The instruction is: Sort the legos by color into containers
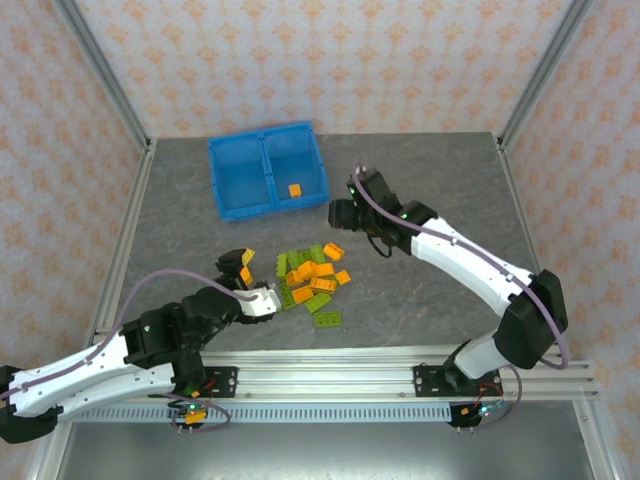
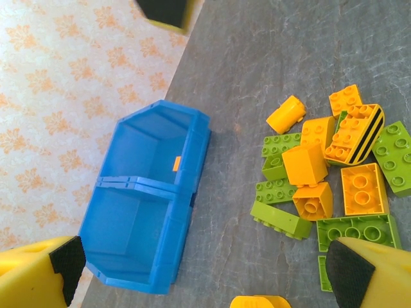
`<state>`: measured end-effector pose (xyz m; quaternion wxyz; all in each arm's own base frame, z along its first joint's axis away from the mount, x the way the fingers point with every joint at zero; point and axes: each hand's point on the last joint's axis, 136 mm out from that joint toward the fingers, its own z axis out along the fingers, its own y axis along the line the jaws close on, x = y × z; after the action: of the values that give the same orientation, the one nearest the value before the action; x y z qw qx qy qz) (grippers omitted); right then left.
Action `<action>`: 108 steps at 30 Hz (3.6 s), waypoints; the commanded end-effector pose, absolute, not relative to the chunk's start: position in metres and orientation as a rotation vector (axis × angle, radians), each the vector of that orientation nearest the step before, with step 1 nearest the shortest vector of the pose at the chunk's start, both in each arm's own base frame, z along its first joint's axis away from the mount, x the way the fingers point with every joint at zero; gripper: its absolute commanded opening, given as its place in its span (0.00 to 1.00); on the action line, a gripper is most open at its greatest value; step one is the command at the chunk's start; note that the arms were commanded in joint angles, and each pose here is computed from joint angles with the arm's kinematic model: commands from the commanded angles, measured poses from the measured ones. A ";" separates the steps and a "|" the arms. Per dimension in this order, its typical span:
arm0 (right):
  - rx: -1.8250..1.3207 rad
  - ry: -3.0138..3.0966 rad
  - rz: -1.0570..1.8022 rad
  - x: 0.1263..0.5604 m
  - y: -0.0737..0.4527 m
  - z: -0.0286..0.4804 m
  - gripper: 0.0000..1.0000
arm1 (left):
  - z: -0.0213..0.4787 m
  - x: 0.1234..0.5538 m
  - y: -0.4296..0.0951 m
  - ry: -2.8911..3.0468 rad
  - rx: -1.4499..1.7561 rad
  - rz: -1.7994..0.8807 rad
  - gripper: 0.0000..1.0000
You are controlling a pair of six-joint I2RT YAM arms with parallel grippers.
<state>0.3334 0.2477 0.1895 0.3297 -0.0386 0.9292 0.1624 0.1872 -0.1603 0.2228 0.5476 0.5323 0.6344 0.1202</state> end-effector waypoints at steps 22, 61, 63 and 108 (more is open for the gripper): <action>-0.096 2.785 0.367 0.346 0.277 0.020 0.65 | 0.214 0.187 -0.164 1.523 1.308 0.288 1.00; -0.249 2.249 0.493 0.391 0.372 0.209 0.36 | 0.239 0.214 -0.130 1.639 1.065 0.529 1.00; -0.236 2.257 0.475 0.422 0.382 0.202 0.36 | 0.241 0.215 -0.127 1.636 1.049 0.533 1.00; -0.384 2.295 0.868 0.255 0.267 0.261 0.79 | 0.246 0.268 -0.097 2.079 0.362 0.208 1.00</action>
<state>0.2958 0.2665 0.3145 0.4091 -0.1115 0.8513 0.3090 0.2709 -0.0826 0.2482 0.5075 0.1759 0.8282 0.1599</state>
